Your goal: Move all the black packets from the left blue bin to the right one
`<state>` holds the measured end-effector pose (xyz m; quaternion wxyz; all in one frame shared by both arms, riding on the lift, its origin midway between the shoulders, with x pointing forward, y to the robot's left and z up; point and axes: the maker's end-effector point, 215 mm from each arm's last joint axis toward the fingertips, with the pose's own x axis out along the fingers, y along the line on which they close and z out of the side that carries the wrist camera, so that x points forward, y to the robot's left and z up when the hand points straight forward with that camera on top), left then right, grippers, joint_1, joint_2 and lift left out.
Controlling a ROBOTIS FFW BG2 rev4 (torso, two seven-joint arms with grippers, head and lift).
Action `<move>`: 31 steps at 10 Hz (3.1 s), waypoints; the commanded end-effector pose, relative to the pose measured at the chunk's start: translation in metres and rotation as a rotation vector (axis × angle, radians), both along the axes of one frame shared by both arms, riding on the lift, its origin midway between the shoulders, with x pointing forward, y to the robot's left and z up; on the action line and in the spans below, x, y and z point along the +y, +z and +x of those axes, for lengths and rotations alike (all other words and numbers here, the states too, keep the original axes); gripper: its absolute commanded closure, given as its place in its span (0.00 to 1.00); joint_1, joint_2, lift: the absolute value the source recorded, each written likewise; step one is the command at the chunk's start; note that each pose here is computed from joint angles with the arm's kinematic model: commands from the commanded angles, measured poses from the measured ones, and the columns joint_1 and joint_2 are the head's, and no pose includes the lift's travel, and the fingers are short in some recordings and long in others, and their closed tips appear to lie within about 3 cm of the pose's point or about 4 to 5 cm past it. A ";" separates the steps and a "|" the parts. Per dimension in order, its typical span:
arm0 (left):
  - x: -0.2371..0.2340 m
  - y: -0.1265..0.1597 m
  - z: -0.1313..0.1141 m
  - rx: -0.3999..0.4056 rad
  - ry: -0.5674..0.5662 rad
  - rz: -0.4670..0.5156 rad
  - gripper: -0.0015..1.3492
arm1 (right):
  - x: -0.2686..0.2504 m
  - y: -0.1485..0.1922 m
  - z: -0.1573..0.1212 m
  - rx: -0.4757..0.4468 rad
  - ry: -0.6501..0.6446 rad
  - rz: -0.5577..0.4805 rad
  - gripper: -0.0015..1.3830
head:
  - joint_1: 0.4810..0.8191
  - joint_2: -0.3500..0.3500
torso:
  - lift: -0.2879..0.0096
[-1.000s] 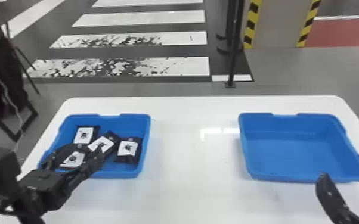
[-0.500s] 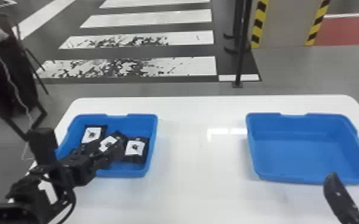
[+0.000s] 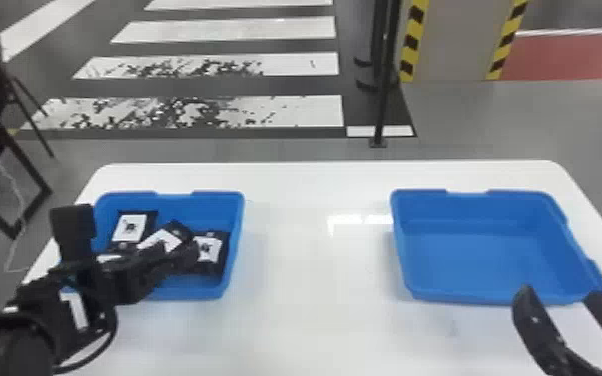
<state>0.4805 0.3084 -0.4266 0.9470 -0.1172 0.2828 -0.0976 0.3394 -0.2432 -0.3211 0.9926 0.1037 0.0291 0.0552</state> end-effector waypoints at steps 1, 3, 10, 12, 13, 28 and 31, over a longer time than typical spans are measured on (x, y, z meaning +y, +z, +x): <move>0.011 -0.012 0.002 0.049 0.027 0.005 0.35 | 0.000 -0.001 0.000 0.002 -0.001 0.002 0.21 | 0.63 0.62 | 0.50; -0.025 -0.038 0.010 0.124 -0.049 -0.074 0.35 | 0.000 -0.001 0.000 0.001 -0.001 0.007 0.21 | 0.63 0.64 | 0.50; -0.031 -0.035 -0.003 0.151 -0.107 -0.038 0.89 | 0.002 -0.004 -0.001 0.006 0.001 0.029 0.21 | 0.63 0.55 | 0.50; -0.012 0.002 -0.046 0.157 -0.092 0.062 0.89 | 0.003 -0.004 -0.001 0.005 0.003 0.037 0.21 | 0.63 0.57 | 0.50; -0.020 0.016 -0.059 0.135 -0.111 0.063 0.89 | 0.003 -0.003 -0.001 0.005 0.004 0.043 0.21 | 0.63 0.60 | 0.50; -0.256 0.095 -0.119 0.028 -0.618 -0.319 0.89 | 0.165 -0.017 0.066 0.145 0.539 0.519 0.23 | 0.63 0.42 | 0.50; -0.265 0.092 -0.121 0.041 -0.637 -0.344 0.89 | 0.203 -0.015 0.051 0.199 0.662 0.602 0.23 | 0.63 0.46 | 0.50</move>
